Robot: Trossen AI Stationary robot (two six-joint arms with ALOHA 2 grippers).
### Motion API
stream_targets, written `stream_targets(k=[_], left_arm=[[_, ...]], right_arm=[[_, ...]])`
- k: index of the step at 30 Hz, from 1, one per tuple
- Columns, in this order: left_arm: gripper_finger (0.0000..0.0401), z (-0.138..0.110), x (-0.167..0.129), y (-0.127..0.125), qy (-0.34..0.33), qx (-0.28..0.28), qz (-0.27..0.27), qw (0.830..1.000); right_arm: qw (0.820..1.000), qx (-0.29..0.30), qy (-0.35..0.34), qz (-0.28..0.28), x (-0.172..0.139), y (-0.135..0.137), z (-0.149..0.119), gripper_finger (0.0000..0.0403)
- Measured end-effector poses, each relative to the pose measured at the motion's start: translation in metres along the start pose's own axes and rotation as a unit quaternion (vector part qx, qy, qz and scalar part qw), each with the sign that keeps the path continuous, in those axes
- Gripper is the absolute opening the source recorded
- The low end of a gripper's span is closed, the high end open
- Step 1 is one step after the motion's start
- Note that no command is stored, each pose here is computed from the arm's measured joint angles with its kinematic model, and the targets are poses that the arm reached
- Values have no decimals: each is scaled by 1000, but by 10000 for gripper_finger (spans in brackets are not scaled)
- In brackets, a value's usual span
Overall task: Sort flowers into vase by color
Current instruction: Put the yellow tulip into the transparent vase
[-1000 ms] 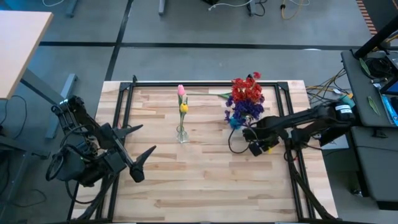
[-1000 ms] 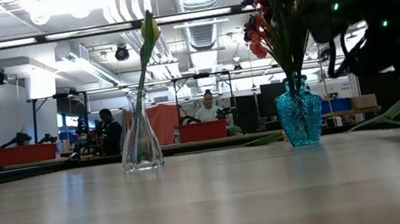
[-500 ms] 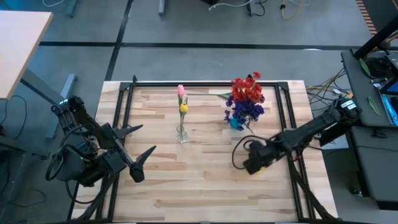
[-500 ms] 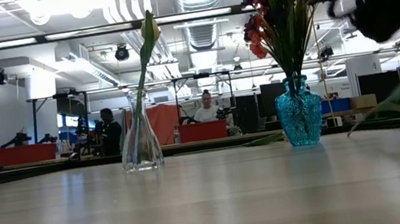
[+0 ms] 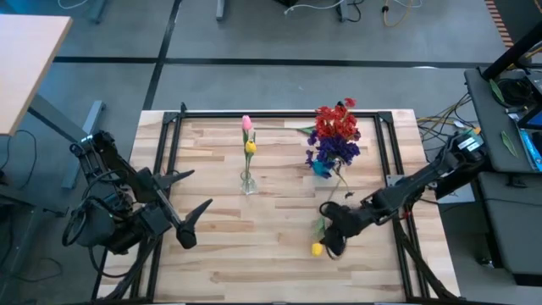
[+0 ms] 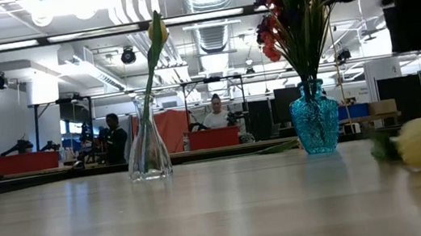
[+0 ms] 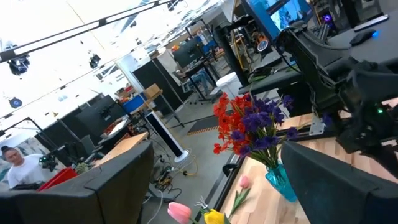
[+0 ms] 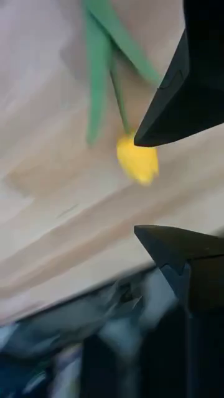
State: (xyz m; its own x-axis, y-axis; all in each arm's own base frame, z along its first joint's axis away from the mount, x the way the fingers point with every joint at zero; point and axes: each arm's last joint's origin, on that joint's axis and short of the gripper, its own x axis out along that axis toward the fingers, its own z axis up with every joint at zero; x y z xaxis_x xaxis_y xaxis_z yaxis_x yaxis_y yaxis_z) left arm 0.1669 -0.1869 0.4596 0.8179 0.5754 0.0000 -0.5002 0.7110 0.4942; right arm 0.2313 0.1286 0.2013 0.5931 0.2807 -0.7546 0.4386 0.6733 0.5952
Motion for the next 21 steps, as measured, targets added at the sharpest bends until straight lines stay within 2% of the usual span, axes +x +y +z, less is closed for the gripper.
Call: stream_targets(k=[3, 6, 10, 14, 16, 19, 20, 21], left_arm=[[333, 0, -3, -3, -3, 7, -5, 1000], [333, -2, -7, -12, -7, 11, -12, 1000], [333, -5, -11, -27, -11, 10, -18, 1000], [333, -14, -14, -45, -20, 17, -37, 999], [333, -20, -15, -53, -33, 10, -87, 996], [333, -35, -15, -67, -24, -2, -234, 972], [333, -41, -14, -71, -8, -4, -266, 964], [333, -45, -12, -76, 7, -11, -276, 961]], right_arm=[[995, -96, 21, -37, 3, -8, -3, 203], [978, -189, 43, -73, 2, -16, -3, 197], [939, -316, 71, -117, 0, -24, -4, 186], [881, -446, 61, -146, 7, -26, -2, 178], [853, -491, 61, -169, 13, -27, -2, 178], [816, -538, 57, -204, 19, -28, 0, 178], [802, -554, 58, -215, 21, -28, 1, 178], [791, -566, 59, -225, 23, -28, 1, 177]])
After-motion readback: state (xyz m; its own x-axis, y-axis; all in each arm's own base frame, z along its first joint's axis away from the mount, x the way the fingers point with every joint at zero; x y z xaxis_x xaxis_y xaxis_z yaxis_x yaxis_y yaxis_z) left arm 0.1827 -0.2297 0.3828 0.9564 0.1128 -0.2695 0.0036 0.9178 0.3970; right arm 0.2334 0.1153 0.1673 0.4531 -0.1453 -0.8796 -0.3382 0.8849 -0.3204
